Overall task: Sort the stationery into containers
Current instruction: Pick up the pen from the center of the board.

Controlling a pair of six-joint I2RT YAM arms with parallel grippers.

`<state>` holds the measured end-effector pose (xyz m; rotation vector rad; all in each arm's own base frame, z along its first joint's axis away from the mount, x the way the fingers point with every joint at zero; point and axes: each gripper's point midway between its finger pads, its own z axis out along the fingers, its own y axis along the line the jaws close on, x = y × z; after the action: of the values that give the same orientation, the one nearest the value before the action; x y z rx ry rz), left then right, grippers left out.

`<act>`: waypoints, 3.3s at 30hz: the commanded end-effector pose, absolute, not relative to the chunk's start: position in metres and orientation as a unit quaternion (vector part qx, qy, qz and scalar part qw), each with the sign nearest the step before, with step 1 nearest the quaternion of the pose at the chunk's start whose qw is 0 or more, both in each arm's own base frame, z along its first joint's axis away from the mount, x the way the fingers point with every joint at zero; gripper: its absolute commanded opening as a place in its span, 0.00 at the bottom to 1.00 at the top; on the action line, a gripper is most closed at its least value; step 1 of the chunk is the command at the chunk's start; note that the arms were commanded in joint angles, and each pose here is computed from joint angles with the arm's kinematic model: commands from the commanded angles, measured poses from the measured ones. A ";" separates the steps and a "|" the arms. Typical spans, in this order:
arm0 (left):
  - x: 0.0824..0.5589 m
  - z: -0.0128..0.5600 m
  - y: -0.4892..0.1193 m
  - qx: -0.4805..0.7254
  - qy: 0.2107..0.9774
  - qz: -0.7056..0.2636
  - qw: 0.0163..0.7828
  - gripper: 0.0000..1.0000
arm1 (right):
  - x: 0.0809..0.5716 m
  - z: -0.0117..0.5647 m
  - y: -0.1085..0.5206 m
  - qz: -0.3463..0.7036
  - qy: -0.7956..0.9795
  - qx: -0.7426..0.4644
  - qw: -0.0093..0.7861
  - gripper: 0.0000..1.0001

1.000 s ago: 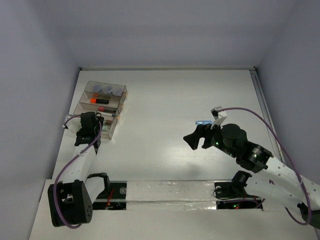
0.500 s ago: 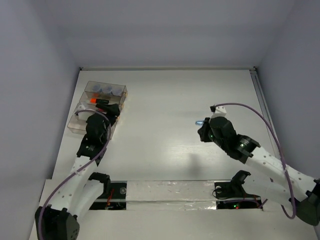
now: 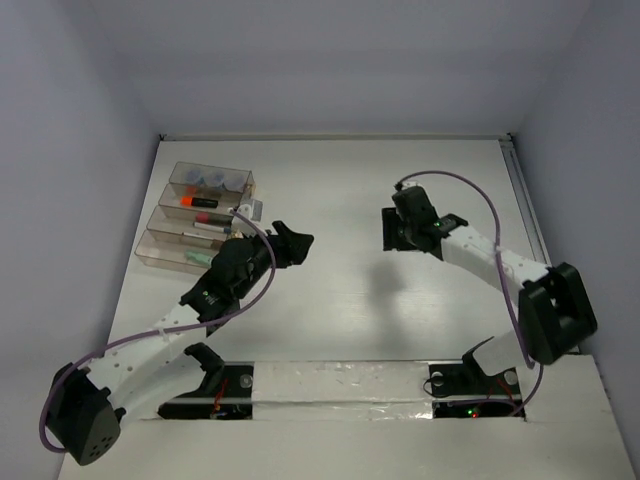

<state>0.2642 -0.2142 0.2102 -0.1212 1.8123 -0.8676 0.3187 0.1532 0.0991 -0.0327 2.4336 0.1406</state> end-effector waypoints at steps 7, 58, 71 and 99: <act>0.228 0.276 -0.215 0.027 0.692 -0.428 0.581 0.65 | 0.356 0.114 0.137 -0.012 0.939 -0.202 0.279 0.81; 0.229 0.271 -0.220 0.030 0.695 -0.434 0.572 0.66 | 0.397 0.013 0.133 0.036 0.949 -0.263 0.171 0.47; 0.230 0.269 -0.222 0.030 0.699 -0.434 0.568 0.65 | 0.407 0.015 0.131 0.024 0.949 -0.252 0.189 0.32; 0.232 0.283 -0.251 0.049 0.677 -0.491 0.546 0.70 | 0.285 0.284 0.251 0.485 0.735 -0.200 0.430 0.00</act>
<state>0.2381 -0.2332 0.2476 0.0552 1.7123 -1.0359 0.2989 0.2383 0.2670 -0.4823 1.8889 1.0757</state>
